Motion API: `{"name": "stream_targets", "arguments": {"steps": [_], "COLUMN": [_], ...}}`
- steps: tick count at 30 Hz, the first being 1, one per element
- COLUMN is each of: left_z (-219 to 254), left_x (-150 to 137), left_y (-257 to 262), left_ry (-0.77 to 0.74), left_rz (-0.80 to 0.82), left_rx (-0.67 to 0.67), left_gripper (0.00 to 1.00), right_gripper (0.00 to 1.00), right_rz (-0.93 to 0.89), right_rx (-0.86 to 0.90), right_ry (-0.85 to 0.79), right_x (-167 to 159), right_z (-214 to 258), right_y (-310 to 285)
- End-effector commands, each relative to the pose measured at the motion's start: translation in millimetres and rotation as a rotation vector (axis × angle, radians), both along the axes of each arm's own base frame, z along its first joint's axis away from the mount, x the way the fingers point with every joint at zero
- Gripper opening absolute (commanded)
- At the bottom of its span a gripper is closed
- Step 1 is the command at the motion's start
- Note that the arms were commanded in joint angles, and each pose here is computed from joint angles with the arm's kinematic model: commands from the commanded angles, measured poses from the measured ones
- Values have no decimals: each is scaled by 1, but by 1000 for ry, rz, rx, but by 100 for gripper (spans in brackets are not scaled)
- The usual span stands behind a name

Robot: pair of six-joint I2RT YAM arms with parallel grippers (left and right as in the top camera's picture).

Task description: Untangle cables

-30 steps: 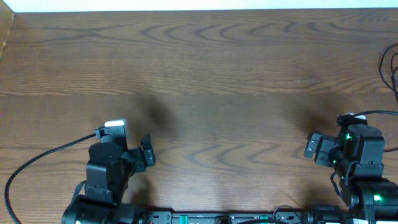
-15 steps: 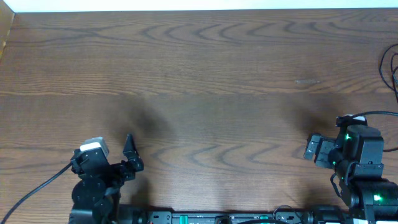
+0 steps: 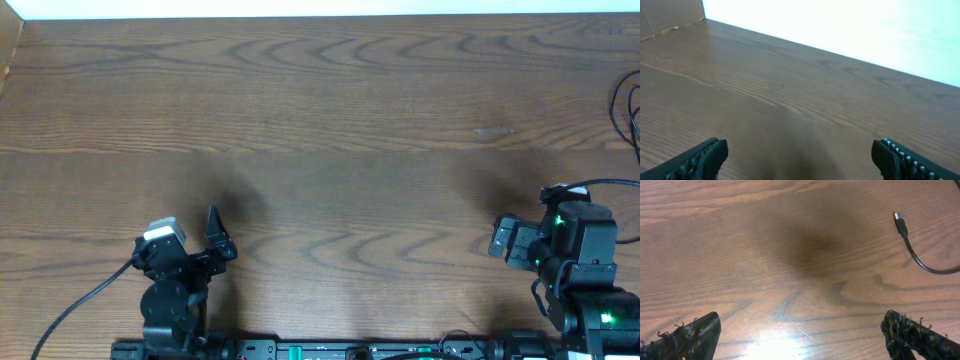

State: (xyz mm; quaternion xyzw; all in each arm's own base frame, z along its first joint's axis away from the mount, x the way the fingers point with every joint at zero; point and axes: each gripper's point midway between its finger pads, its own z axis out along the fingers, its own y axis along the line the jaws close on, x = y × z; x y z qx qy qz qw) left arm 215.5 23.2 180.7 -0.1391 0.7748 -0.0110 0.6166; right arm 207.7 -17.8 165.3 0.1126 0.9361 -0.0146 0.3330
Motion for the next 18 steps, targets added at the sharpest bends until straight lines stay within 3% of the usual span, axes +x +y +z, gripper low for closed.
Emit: {"name": "stream_targets", "arguments": {"steps": [1, 18], "left_z": [2, -12], "left_x": [0, 23], "left_y": [7, 14], "left_ry": [-32, -175], "left_rz": [33, 77], "left_rx": [6, 3], "left_gripper": [97, 97], "right_gripper": [99, 99], "right_rz": [4, 4], "right_rx": [9, 9], "right_ry": [0, 0], "right_x": [0, 0], "right_z": [0, 0], "right_y": [3, 3]}}
